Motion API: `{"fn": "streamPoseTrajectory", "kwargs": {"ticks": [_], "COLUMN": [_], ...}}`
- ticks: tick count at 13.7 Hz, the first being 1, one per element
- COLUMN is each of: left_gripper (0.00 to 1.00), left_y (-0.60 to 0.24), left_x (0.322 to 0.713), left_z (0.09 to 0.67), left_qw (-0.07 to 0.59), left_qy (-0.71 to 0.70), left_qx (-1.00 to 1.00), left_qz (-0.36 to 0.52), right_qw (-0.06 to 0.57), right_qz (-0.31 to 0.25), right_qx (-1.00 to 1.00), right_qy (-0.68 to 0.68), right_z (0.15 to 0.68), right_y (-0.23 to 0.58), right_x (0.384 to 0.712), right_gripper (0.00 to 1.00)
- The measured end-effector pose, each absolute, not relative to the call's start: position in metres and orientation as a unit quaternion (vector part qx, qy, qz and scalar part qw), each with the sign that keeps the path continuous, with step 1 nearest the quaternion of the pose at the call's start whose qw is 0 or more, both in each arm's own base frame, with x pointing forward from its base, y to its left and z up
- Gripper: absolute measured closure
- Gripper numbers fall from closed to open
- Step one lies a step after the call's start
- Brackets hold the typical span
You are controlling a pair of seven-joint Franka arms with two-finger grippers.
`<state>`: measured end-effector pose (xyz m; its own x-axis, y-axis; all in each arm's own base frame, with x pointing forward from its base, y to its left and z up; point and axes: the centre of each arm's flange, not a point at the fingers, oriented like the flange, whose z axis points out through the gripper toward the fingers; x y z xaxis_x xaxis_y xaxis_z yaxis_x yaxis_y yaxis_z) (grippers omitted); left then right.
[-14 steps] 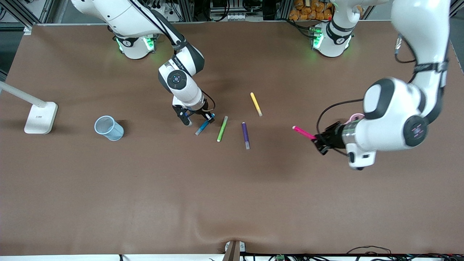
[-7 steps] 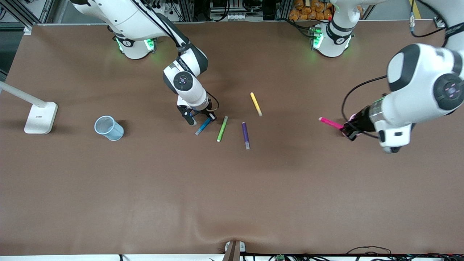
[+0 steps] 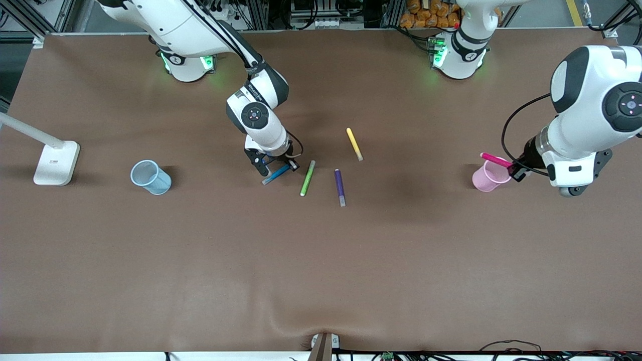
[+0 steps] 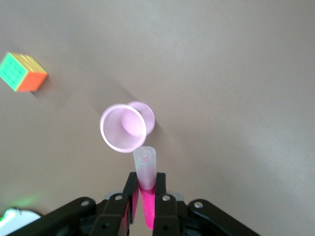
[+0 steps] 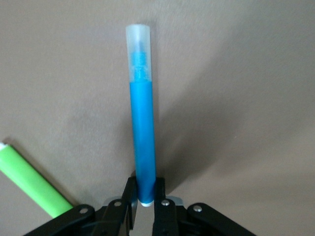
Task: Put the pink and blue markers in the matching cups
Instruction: 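Lower the pink marker into the pink cup while the right gripper carries blue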
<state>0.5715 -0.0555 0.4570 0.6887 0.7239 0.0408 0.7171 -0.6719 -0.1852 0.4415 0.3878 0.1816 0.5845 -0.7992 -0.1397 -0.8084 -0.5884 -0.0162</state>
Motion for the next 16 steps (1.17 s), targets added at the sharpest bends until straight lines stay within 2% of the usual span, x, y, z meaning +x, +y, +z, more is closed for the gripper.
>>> {"fn": "streamPoseTrajectory", "kwargs": {"ticks": [6,9,13,16], "left_gripper": [0.83,0.83,0.83,0.83], "left_y": [-0.018,-0.013,0.004,0.013], "left_x": [0.556,0.543,0.527,0.52], "left_z": [0.44,0.414,0.379,0.361], "left_qw": [0.098,0.099,0.097,0.082], "left_qy": [-0.402,-0.389,-0.377,-0.376], "left_qx": [-0.91,-0.915,-0.918,-0.919], "left_qz": [-0.015,-0.042,-0.074,-0.091], "right_qw": [-0.011,0.018,0.028,0.078], "right_qz": [0.095,0.166,0.23,0.288], "right_qx": [-0.879,-0.877,-0.881,-0.876], "right_qy": [0.468,0.451,0.413,0.378], "right_z": [0.25,0.301,0.357,0.378], "right_y": [0.339,0.281,0.179,0.09], "right_x": [0.497,0.521,0.54,0.549], "right_gripper": [0.82,0.82,0.82,0.82]}}
